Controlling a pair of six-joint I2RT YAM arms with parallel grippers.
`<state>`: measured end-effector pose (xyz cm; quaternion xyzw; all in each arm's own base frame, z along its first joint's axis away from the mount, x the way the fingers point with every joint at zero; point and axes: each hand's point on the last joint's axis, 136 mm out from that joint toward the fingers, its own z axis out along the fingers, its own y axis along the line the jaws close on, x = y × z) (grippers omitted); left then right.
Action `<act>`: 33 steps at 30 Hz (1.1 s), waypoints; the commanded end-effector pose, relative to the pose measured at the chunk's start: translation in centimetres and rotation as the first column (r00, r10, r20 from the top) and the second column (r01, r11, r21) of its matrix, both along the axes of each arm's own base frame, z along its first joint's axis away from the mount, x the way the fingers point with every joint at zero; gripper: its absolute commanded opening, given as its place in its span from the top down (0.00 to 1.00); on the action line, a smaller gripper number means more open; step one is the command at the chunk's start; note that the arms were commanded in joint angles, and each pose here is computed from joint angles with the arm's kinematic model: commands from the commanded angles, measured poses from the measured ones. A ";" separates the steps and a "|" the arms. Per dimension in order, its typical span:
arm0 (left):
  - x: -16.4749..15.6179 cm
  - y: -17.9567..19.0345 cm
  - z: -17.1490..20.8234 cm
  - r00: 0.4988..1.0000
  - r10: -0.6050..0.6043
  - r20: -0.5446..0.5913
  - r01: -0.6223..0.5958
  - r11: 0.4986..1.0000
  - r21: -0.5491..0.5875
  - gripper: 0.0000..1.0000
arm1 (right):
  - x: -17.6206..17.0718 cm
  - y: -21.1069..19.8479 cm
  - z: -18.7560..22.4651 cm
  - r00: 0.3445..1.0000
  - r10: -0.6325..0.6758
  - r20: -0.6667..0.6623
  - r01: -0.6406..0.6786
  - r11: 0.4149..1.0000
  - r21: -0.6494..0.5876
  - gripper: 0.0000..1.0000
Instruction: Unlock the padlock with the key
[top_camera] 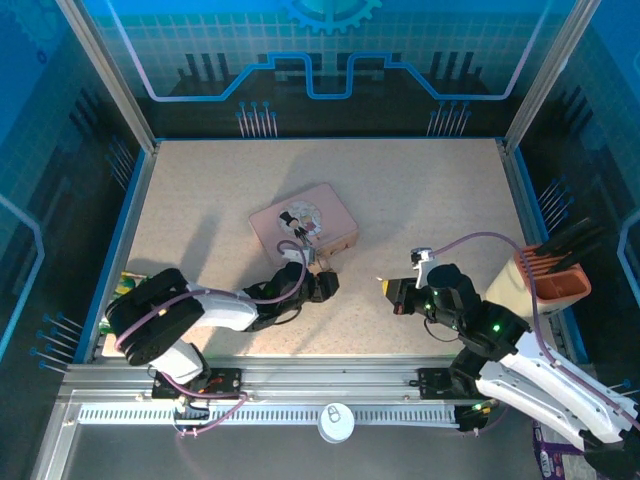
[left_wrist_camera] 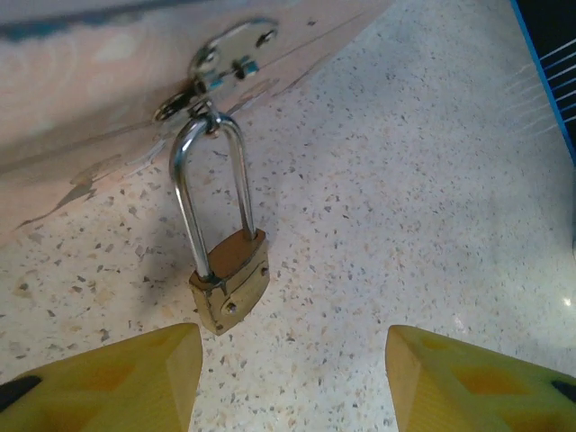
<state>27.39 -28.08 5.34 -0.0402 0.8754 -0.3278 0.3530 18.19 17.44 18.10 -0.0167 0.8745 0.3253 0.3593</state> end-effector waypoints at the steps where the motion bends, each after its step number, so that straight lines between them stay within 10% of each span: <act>1: 1.1 0.4 0.2 0.997 0.079 0.025 -0.078 0.996 -0.039 0.43 | 0.0 0.0 0.2 1.000 -0.008 -0.001 0.008 0.999 0.032 1.00; 33: 3.5 0.5 -3.3 0.985 0.175 -0.004 -0.175 0.984 0.012 0.68 | -0.6 0.1 -1.7 0.999 -0.013 -0.049 0.016 0.998 0.064 1.00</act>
